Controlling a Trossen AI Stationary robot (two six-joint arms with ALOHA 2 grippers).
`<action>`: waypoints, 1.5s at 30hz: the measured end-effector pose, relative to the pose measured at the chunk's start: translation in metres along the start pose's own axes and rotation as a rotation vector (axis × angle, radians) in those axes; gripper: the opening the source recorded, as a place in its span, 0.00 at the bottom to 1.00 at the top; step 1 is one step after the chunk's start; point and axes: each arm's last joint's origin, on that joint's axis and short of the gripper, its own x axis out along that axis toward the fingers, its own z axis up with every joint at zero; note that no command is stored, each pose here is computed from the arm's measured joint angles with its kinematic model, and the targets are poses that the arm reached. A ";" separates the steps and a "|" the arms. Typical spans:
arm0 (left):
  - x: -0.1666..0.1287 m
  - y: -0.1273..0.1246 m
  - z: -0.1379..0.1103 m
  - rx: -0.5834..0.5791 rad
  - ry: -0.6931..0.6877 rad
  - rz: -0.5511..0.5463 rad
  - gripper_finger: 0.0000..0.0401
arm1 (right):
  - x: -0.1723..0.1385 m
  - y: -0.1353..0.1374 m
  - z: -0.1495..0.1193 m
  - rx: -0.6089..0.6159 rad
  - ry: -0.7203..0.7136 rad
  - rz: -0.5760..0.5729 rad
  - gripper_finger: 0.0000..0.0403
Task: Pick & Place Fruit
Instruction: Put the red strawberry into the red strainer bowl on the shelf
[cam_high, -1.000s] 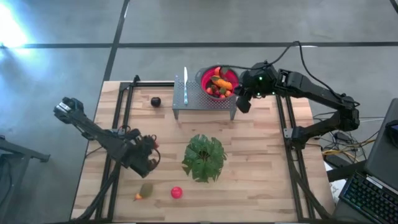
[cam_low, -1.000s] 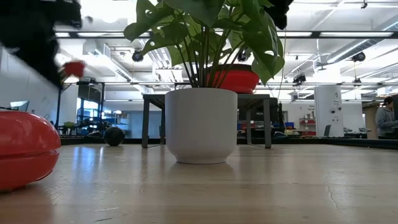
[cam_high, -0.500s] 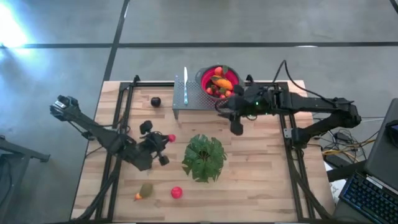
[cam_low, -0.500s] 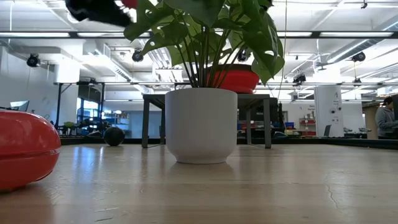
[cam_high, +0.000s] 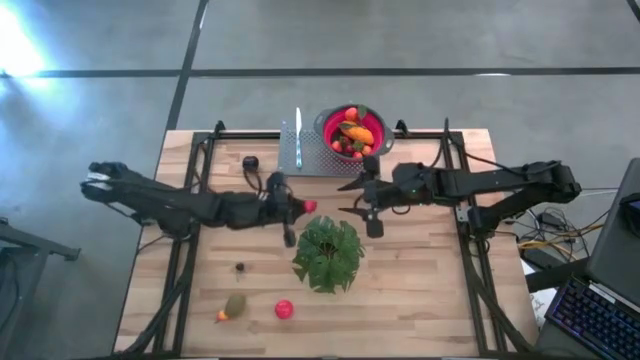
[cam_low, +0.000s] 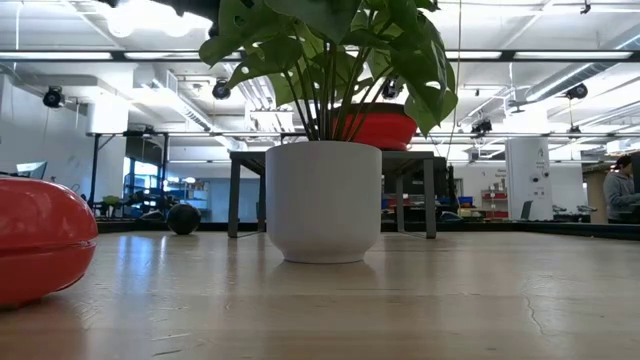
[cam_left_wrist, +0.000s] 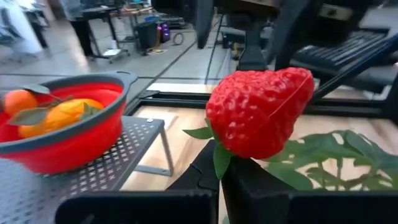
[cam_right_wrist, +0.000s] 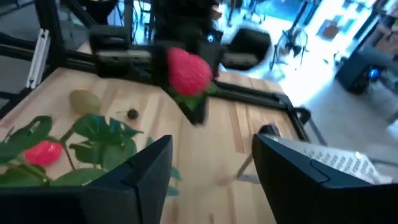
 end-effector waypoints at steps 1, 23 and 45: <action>0.003 0.004 -0.001 -0.016 -0.003 -0.014 0.01 | 0.000 0.002 0.000 -0.011 -0.010 -0.012 0.55; 0.059 0.009 -0.005 0.014 -0.111 -0.107 0.01 | 0.004 0.011 -0.006 -0.054 -0.084 -0.047 0.81; 0.075 0.008 0.005 0.080 -0.168 -0.089 0.01 | 0.004 0.012 -0.008 -0.047 -0.069 -0.038 0.51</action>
